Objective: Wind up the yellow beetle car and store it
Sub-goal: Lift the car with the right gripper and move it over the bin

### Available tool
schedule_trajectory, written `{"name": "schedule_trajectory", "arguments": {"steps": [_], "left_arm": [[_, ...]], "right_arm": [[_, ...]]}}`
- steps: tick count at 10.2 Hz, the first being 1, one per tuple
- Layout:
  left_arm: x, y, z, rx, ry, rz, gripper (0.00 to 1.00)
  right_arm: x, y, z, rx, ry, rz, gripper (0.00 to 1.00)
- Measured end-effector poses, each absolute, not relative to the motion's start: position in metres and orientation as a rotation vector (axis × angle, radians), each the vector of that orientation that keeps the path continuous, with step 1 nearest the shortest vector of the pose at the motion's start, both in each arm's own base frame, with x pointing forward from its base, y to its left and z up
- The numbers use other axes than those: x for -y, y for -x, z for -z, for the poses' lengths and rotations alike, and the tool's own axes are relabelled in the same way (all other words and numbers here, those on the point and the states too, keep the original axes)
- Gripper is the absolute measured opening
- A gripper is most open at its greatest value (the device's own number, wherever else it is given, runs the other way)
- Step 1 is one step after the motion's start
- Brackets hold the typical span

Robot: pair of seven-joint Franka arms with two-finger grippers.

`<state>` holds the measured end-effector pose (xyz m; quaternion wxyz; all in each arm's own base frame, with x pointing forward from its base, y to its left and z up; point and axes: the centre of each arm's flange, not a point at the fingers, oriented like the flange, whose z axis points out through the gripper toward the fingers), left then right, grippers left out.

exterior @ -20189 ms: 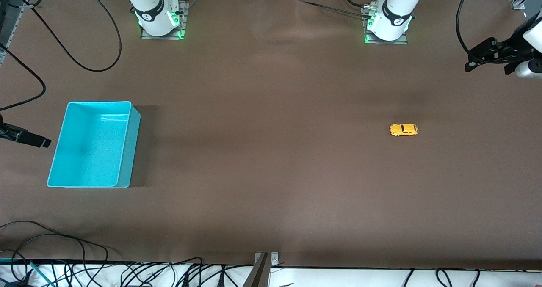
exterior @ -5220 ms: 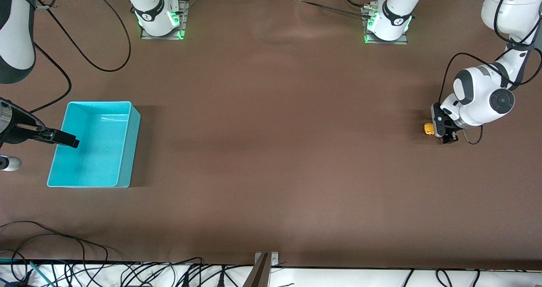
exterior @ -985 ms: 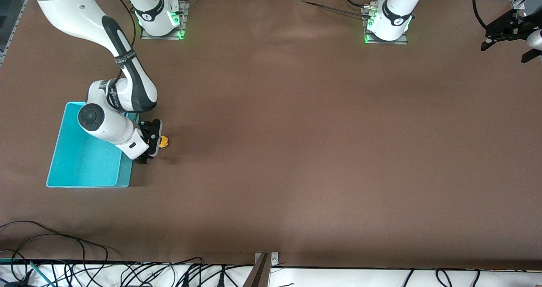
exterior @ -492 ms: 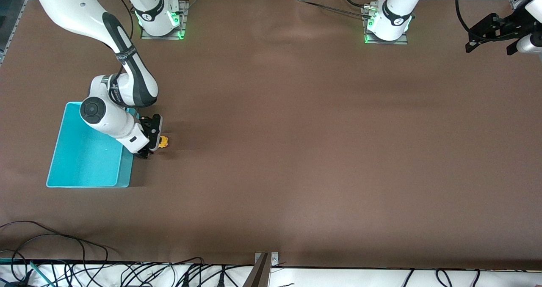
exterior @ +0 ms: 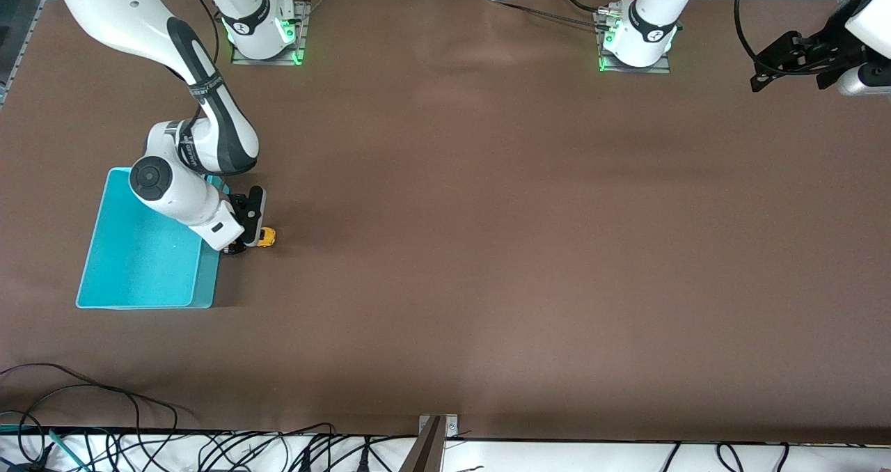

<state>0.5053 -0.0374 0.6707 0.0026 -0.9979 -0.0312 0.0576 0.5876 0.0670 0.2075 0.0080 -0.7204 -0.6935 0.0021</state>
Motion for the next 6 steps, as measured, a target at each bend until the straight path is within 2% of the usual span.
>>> {"name": "schedule_trajectory", "arguments": {"steps": [3, 6], "left_arm": [[0.018, -0.508, -0.669, 0.161, 3.165, -0.193, 1.0], [0.019, -0.508, -0.669, 0.159, 3.166, -0.193, 1.0]], "right_arm": [[-0.068, -0.592, -0.226, 2.177, 2.271, 0.036, 0.39], [-0.07, -0.595, -0.282, 2.104, 2.346, 0.057, 0.39]]}}
